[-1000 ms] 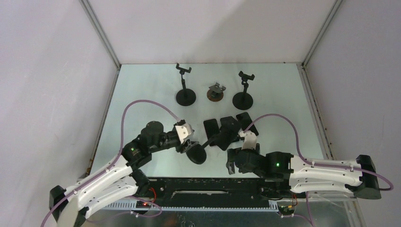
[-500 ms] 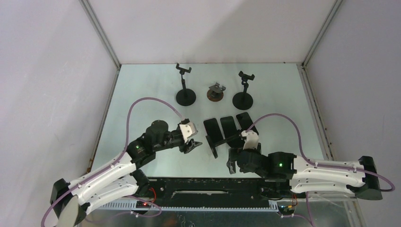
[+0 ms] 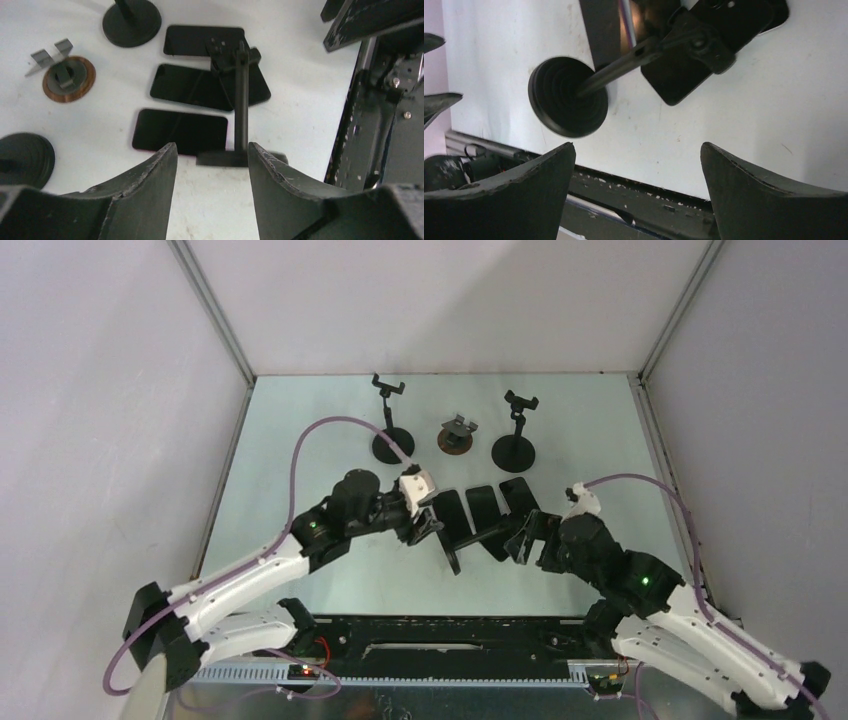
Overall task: Remove the phone from the phone stand
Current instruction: Adjust the phone stand with the phone at the center of the board.
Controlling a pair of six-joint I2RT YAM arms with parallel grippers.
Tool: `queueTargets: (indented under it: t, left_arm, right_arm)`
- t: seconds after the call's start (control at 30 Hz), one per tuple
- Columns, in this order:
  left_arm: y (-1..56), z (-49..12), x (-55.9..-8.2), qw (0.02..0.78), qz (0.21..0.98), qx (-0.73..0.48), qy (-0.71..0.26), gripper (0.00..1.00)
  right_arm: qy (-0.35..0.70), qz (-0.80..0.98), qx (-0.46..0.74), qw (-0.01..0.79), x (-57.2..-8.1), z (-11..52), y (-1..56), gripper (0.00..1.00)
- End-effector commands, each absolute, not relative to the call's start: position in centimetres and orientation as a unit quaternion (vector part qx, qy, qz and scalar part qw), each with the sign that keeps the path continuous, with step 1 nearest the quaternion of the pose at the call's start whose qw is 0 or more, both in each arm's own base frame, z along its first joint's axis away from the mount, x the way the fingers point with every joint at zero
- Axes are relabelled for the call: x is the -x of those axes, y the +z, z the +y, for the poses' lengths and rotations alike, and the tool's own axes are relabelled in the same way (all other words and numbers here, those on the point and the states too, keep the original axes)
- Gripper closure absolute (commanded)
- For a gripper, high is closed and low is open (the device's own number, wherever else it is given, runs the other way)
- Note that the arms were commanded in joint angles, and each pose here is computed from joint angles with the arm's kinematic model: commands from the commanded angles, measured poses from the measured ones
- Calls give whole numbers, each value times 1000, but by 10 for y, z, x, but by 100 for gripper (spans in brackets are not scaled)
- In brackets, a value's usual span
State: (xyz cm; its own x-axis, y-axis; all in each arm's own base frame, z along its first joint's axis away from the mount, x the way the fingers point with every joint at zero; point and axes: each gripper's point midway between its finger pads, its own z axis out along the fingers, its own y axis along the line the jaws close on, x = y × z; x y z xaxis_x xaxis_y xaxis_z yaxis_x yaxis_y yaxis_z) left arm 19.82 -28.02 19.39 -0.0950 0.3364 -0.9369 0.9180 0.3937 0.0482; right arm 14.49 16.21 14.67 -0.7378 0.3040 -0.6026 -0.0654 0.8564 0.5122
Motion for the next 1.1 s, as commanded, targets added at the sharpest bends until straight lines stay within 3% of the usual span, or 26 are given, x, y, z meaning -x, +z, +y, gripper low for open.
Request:
queueTargets:
  t: [0.0, 0.2, 0.4, 0.77, 1.07]
  left_arm:
    - [226, -309, -211, 502, 664, -457, -314, 39]
    - [218, -357, -214, 440, 664, -524, -301, 38]
    - [191, -405, -208, 347, 660, -595, -299, 38]
    - [145, -443, -221, 261, 690, -625, -257, 38]
    - [109, -453, -229, 229, 715, -615, -242, 38]
  right_arm:
    - [292, 901, -47, 318, -155, 166, 167, 3]
    - [285, 885, -181, 320, -197, 115, 183, 2]
    - [319, 823, -282, 375, -193, 77, 217, 3]
    - [302, 794, -292, 441, -152, 67, 249, 3]
    - [287, 740, -276, 541, -123, 57, 292, 4]
